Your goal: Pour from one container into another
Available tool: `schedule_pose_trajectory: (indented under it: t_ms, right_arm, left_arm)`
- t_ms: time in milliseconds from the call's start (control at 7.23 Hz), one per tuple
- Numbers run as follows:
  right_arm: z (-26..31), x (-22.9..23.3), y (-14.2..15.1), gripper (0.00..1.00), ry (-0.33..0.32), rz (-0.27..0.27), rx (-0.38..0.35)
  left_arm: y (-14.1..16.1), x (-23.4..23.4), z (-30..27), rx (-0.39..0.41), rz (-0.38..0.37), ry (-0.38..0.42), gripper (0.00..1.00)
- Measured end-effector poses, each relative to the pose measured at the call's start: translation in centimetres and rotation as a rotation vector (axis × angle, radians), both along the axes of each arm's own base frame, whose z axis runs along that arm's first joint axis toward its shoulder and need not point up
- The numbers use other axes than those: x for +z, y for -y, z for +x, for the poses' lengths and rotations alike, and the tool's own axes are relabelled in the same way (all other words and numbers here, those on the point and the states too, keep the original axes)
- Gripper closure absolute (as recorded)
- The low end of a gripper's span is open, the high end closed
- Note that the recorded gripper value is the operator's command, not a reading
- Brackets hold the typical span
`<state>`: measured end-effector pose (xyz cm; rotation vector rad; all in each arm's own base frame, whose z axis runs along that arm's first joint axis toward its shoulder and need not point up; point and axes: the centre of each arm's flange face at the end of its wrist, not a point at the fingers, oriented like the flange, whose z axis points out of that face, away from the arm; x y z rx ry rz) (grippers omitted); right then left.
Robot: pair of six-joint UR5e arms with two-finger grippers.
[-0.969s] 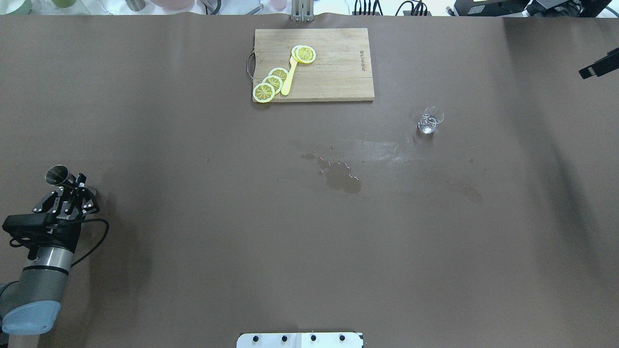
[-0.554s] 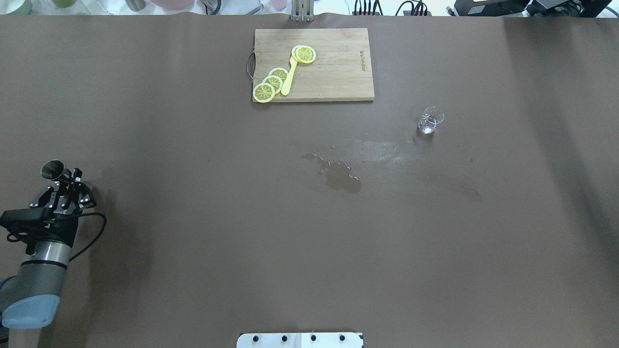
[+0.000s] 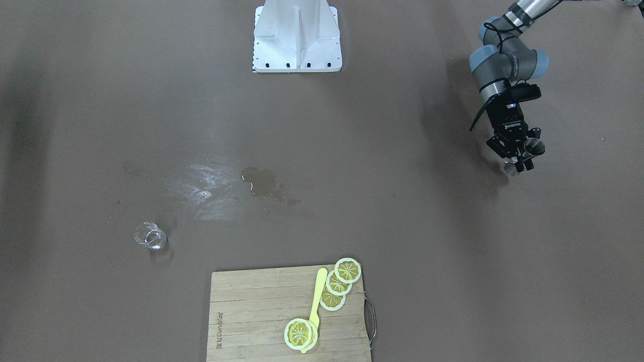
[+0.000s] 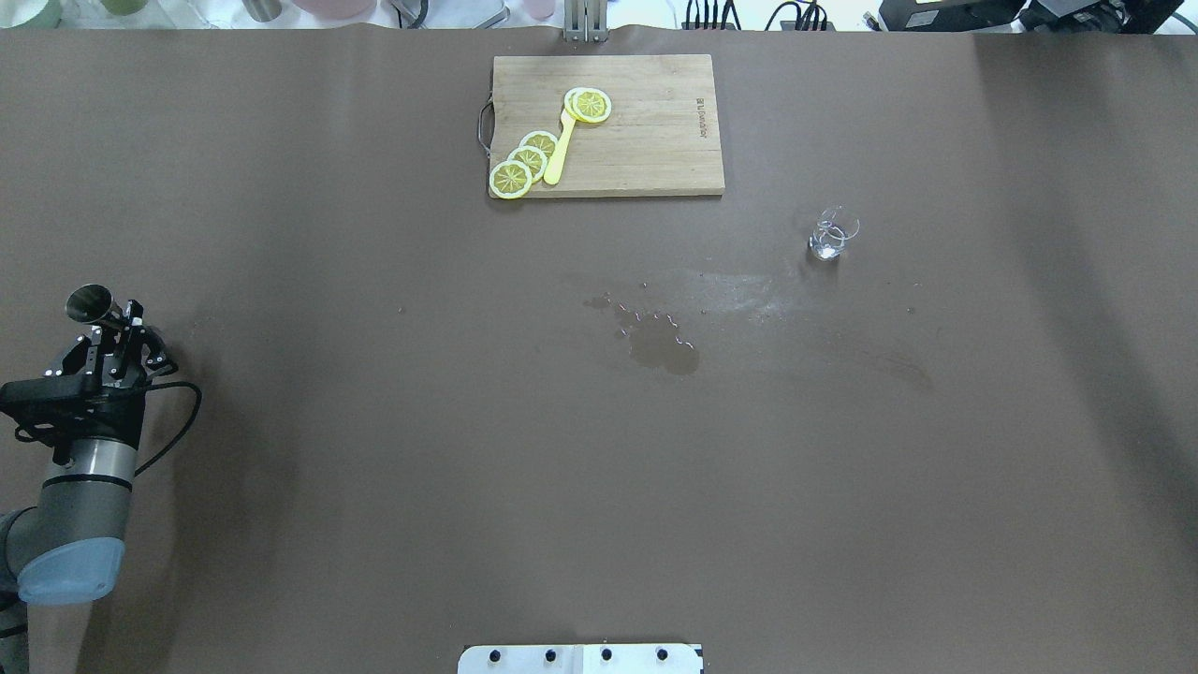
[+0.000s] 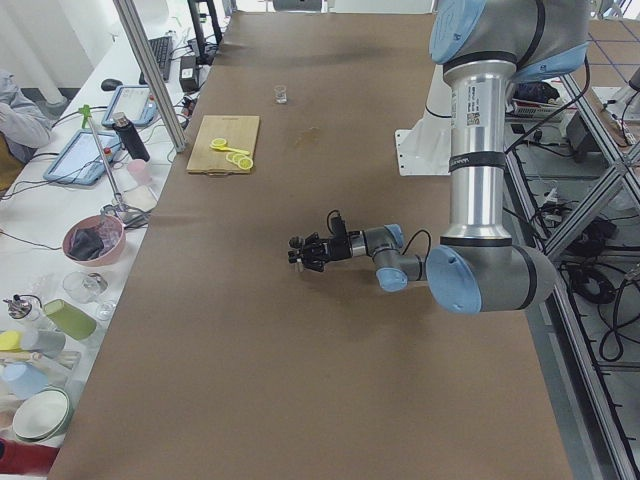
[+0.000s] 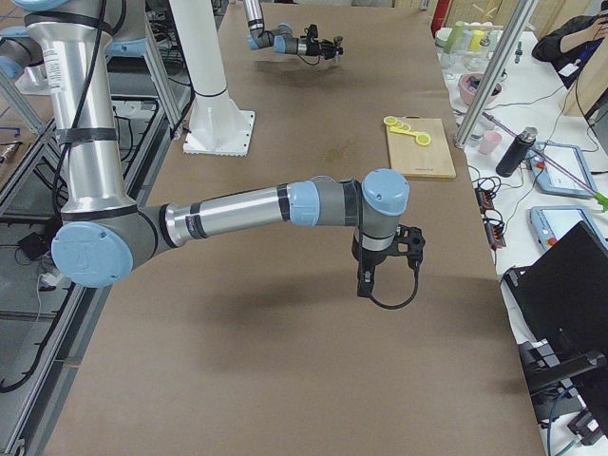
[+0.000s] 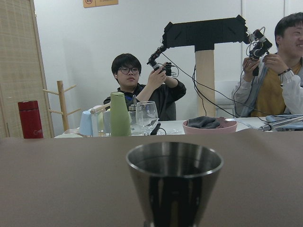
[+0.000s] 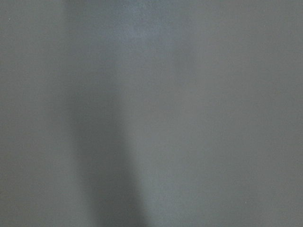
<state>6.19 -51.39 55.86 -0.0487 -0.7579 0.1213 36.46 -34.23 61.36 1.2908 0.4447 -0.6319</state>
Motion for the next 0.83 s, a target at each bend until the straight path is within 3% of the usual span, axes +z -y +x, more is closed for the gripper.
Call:
schedule_pose_trajectory:
  t_ms: [277,554,830]
  right_arm:
    - [0.0,2.8,-3.9,0.0,0.001,-0.054,0.013]
    - [0.0,4.9,-5.9,0.0,0.005,-0.03,0.015]
    - [0.0,6.6,-6.5,0.0,0.003,-0.051,0.016]
  left_arm:
    - [2.3,0.1,0.1,-0.044,-0.012,0.013,1.0]
    - [3.0,-0.2,0.2,-0.074,-0.007,-0.062,1.0]
    - [3.4,-0.1,1.1,-0.085,-0.006,-0.106,0.98]
